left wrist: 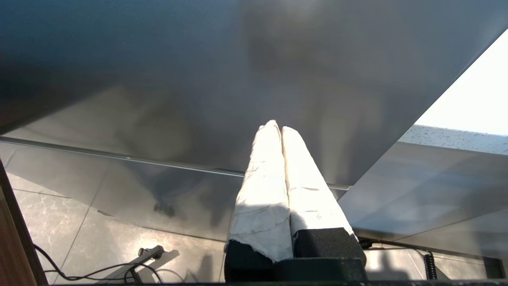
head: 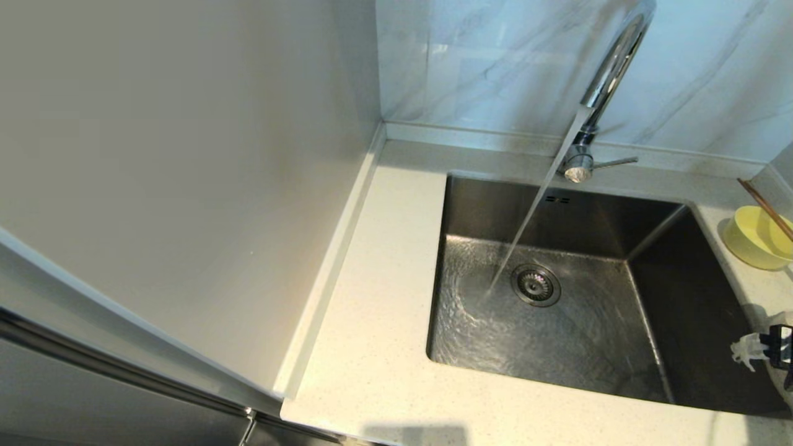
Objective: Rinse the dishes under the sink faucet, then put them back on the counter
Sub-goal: Pick up the plate
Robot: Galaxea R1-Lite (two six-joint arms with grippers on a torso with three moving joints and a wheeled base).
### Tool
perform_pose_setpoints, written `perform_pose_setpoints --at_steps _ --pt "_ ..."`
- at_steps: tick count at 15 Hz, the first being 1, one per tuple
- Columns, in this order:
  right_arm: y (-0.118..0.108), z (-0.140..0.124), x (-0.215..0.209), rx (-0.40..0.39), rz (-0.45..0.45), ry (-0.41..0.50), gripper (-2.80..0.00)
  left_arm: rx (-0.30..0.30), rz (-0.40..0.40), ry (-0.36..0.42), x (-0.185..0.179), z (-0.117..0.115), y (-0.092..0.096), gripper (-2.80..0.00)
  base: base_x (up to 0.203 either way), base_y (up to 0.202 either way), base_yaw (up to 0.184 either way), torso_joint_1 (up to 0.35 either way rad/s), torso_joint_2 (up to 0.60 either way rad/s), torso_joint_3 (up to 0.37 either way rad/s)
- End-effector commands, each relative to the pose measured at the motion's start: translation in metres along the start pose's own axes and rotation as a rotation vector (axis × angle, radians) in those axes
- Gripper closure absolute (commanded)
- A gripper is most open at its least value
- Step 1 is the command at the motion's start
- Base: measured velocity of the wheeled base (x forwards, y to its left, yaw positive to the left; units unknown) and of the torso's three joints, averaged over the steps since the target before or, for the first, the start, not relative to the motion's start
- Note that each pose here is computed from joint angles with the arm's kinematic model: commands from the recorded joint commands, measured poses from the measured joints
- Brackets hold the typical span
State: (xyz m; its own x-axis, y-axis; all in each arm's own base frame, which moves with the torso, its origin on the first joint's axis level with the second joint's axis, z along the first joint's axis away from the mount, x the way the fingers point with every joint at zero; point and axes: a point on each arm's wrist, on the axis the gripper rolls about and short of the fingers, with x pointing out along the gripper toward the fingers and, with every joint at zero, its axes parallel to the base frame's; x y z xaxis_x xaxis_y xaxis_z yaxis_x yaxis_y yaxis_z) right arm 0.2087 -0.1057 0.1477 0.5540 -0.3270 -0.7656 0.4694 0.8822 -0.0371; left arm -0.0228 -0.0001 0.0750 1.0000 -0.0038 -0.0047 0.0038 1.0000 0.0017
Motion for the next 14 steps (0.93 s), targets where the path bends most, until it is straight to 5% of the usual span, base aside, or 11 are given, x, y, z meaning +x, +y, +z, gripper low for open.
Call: perform_pose_setpoints --at_steps 1,4,5,6,14 --pt "0.0 -0.005 0.009 -0.002 -0.001 0.02 -2.8 0.0 -0.001 0.0 0.0 0.0 0.0 0.0 0.0 0.0 0.0 0.0 0.0 0.0" --pt "0.0 -0.006 0.011 -0.011 -0.017 0.017 -2.8 0.0 -0.001 0.0 0.0 0.0 0.0 0.0 0.0 0.0 0.0 0.0 0.0 0.0" --pt "0.0 -0.005 0.011 -0.011 -0.031 0.013 -1.86 0.0 0.001 0.0 0.0 0.0 0.0 0.0 0.0 0.0 0.0 0.0 0.0 0.0" --pt "-0.001 -0.004 0.011 -0.011 -0.05 0.009 0.0 0.0 0.0 0.0 0.0 0.0 0.0 0.0 0.0 0.0 0.0 0.0 0.0 0.0" --pt "0.004 -0.009 -0.007 -0.077 -0.061 -0.033 0.0 0.0 0.001 0.0 0.0 0.0 0.0 0.0 0.0 0.0 0.0 0.0 0.0 0.0"
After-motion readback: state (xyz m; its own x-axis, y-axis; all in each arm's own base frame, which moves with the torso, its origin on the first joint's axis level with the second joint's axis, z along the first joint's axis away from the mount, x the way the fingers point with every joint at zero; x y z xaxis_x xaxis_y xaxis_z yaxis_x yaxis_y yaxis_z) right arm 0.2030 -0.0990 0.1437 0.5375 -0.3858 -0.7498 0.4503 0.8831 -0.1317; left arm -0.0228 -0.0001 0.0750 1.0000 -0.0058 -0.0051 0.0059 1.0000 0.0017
